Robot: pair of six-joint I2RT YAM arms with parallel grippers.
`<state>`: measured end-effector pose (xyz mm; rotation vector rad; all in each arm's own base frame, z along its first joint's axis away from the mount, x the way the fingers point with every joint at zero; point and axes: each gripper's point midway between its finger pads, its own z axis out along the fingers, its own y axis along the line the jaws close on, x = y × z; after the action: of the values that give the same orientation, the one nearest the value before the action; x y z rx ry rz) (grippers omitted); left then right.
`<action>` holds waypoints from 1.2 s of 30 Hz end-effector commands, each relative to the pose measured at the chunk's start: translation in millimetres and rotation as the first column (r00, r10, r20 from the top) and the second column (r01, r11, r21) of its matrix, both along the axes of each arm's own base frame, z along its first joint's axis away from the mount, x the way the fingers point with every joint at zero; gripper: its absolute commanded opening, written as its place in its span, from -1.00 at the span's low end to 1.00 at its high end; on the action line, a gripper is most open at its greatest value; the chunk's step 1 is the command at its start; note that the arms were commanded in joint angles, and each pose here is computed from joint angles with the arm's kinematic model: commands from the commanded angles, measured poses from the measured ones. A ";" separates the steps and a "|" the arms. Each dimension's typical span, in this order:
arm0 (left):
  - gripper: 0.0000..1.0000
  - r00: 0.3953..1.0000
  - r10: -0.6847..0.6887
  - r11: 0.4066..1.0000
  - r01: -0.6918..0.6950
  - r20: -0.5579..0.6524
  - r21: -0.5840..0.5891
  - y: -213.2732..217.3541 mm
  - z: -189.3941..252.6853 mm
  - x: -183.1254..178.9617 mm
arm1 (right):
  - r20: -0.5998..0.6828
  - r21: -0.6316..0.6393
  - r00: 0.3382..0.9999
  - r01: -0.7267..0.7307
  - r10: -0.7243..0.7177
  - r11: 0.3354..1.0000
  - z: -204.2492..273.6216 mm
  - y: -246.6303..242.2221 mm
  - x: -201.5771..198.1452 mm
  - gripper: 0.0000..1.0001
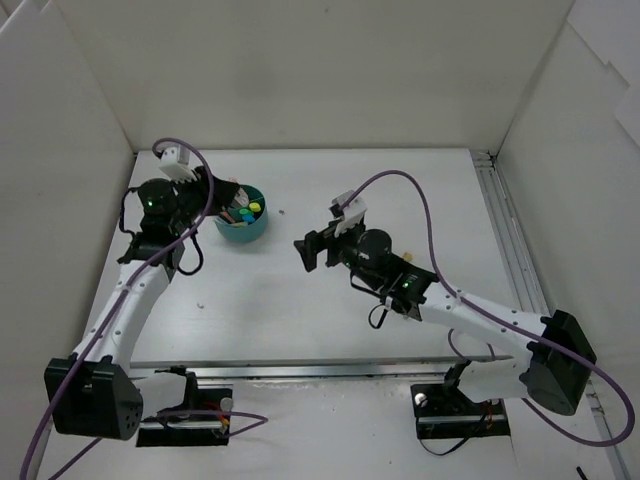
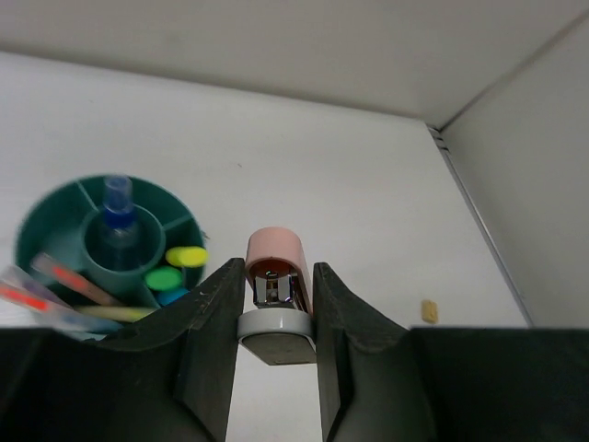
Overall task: Sort the stationery into containers
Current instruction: Place the stationery in the storage box.
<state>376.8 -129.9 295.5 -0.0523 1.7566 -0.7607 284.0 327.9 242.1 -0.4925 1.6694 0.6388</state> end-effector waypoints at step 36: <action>-1.00 0.930 0.272 0.925 -0.183 -0.246 0.332 85.8 -108.6 159.8 | -0.211 -0.152 0.751 0.607 -0.626 0.780 -11.8 -227.3 77.1 0.96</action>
<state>538.7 -40.2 147.5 -0.1508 2.1771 -0.3100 354.0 112.0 215.6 0.0299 2.0169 0.1519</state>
